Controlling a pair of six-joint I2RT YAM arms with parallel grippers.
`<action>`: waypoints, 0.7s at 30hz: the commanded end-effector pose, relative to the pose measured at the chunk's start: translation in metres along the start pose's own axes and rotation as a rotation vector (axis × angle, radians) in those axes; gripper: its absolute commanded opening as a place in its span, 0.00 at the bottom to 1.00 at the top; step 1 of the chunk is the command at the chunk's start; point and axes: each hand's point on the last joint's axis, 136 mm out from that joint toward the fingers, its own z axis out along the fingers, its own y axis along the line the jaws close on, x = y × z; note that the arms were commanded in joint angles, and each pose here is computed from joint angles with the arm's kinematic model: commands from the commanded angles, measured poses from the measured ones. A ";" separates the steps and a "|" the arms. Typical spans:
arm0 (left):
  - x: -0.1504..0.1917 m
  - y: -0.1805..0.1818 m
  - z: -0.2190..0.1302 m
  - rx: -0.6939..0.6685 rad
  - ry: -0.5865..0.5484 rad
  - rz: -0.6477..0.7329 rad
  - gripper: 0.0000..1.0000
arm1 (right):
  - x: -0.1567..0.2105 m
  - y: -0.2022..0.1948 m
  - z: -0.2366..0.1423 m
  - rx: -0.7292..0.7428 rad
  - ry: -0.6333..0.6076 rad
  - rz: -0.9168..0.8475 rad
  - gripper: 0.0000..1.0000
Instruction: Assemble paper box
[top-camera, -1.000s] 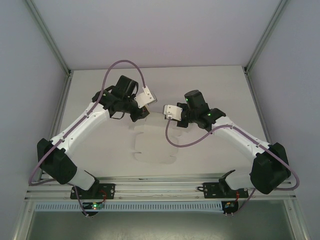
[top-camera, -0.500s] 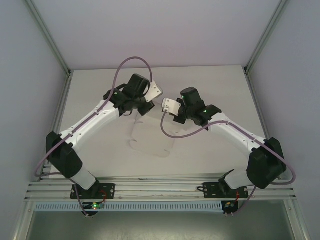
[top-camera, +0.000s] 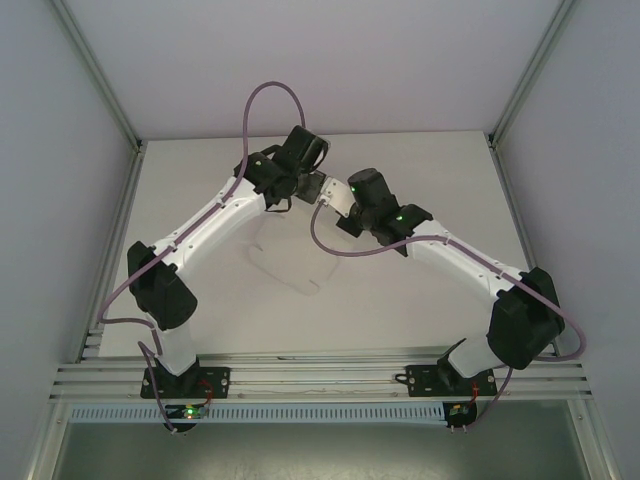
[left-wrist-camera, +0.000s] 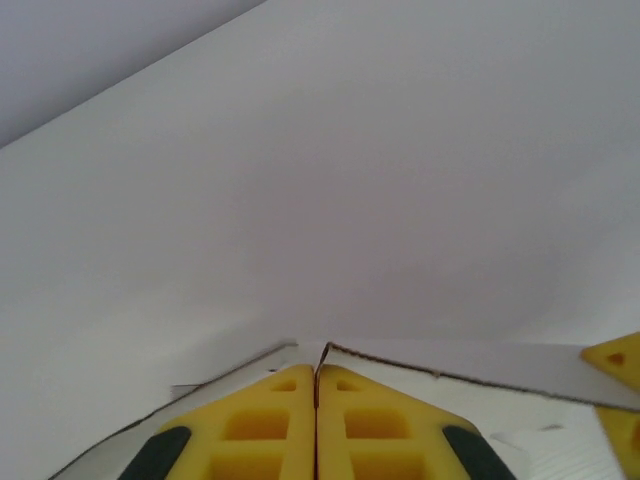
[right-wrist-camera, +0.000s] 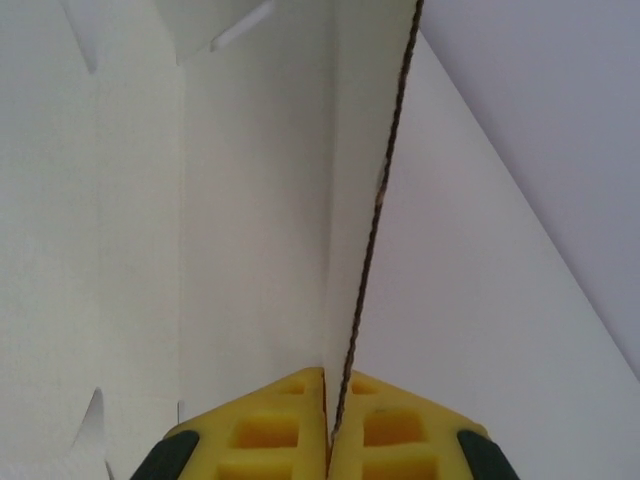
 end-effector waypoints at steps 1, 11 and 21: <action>-0.010 -0.038 -0.015 0.122 -0.035 -0.091 0.10 | -0.028 0.018 -0.004 -0.044 -0.093 -0.029 0.00; -0.002 -0.046 0.003 0.175 -0.090 -0.328 0.12 | -0.045 0.023 -0.018 -0.109 -0.225 0.051 0.00; 0.011 -0.032 -0.003 0.129 -0.137 -0.366 0.35 | -0.038 0.019 -0.022 -0.115 -0.218 0.081 0.00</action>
